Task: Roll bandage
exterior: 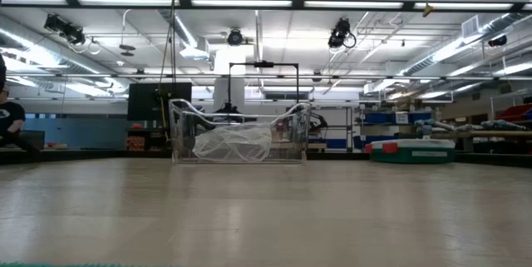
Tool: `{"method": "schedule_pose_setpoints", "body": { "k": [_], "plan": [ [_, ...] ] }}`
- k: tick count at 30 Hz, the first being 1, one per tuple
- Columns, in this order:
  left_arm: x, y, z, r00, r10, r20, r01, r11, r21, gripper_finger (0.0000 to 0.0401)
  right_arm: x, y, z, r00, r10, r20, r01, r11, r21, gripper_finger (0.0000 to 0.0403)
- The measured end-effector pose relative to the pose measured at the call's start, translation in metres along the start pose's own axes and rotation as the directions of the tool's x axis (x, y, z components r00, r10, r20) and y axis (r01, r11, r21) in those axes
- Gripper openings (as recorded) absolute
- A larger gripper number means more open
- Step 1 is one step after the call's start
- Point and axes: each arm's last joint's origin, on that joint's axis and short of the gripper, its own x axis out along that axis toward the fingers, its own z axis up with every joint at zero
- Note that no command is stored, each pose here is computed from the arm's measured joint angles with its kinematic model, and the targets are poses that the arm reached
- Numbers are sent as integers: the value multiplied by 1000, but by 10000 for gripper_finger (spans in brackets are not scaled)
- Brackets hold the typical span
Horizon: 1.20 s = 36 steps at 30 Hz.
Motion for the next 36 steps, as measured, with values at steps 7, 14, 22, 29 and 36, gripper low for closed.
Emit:
{"method": "schedule_pose_setpoints", "body": {
  "k": [7, 14, 22, 29, 36],
  "plan": [
    [0, 2, -2, 1000, 7, -26, -7, 1000, 6, 14, 7, -9, 0, 999, -34, -8, 34, 999, -43, 150],
    [0, 2, -1, 1000, 10, -23, -10, 1000, 3, 14, 10, -16, 6, 999, -37, 34, 40, 997, -73, 150],
    [-1, 0, -1, 999, -8, -32, 8, 1000, 2, 14, 9, -14, 9, 998, -5, 68, 15, 990, -142, 150],
    [0, 3, -3, 998, -4, -65, 4, 1000, 4, 14, 9, -16, 5, 997, -59, 40, 65, 978, -198, 150],
    [-3, -3, 0, 996, -43, -74, 42, 999, -6, 14, 5, -8, 14, 997, 5, 79, 10, 984, -181, 150]
  ]
}}
